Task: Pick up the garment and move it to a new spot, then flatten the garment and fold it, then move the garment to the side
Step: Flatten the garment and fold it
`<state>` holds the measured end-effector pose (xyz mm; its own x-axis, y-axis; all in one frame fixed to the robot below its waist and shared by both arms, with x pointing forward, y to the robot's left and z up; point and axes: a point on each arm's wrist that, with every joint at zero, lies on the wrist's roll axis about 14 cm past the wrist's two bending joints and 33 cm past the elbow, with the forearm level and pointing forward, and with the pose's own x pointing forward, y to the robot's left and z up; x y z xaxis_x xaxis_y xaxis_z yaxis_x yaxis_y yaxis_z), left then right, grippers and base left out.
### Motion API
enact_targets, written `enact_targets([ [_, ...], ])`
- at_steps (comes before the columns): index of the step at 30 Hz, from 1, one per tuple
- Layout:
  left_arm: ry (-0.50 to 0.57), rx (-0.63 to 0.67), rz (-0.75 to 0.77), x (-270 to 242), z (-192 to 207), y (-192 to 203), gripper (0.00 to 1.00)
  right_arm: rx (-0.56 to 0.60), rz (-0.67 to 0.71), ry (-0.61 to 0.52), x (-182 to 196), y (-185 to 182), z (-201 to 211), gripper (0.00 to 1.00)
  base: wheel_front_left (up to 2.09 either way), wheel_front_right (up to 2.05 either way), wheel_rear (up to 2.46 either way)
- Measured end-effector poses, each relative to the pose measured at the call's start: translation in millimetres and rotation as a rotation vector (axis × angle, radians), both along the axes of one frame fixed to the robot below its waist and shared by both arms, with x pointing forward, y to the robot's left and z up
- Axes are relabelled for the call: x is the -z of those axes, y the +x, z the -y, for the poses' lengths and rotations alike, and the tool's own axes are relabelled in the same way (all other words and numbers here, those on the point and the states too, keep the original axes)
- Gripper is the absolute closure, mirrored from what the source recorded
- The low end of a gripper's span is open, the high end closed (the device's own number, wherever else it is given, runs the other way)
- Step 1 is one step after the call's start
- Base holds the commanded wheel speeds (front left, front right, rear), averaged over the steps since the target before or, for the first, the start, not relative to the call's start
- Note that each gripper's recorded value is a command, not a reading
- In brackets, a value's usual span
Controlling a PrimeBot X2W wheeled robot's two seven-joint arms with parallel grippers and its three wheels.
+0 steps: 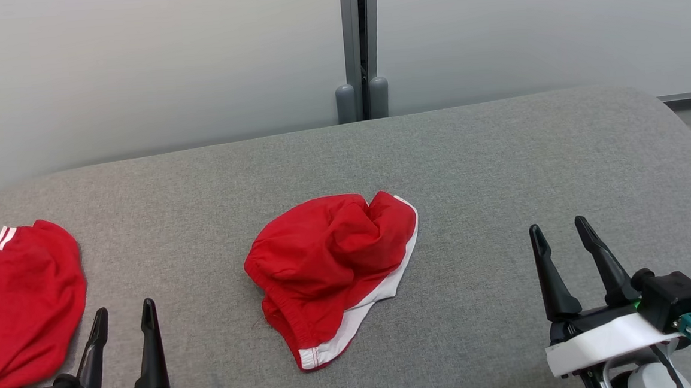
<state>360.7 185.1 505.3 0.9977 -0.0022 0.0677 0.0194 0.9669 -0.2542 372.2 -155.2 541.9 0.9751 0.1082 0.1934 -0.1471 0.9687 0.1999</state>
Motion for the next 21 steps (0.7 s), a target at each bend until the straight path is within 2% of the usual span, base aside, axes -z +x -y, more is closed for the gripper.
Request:
enact_targets([
  [16,0.002,0.022,-0.009,4,8,-1,0.00,-0.002,0.000,0.002,0,0,0,0.00,0.00,0.00,0.00],
  [21,-0.053,0.072,-0.045,12,20,-1,0.00,0.003,-0.003,0.002,0,0,1,0.00,0.00,0.00,0.00],
])
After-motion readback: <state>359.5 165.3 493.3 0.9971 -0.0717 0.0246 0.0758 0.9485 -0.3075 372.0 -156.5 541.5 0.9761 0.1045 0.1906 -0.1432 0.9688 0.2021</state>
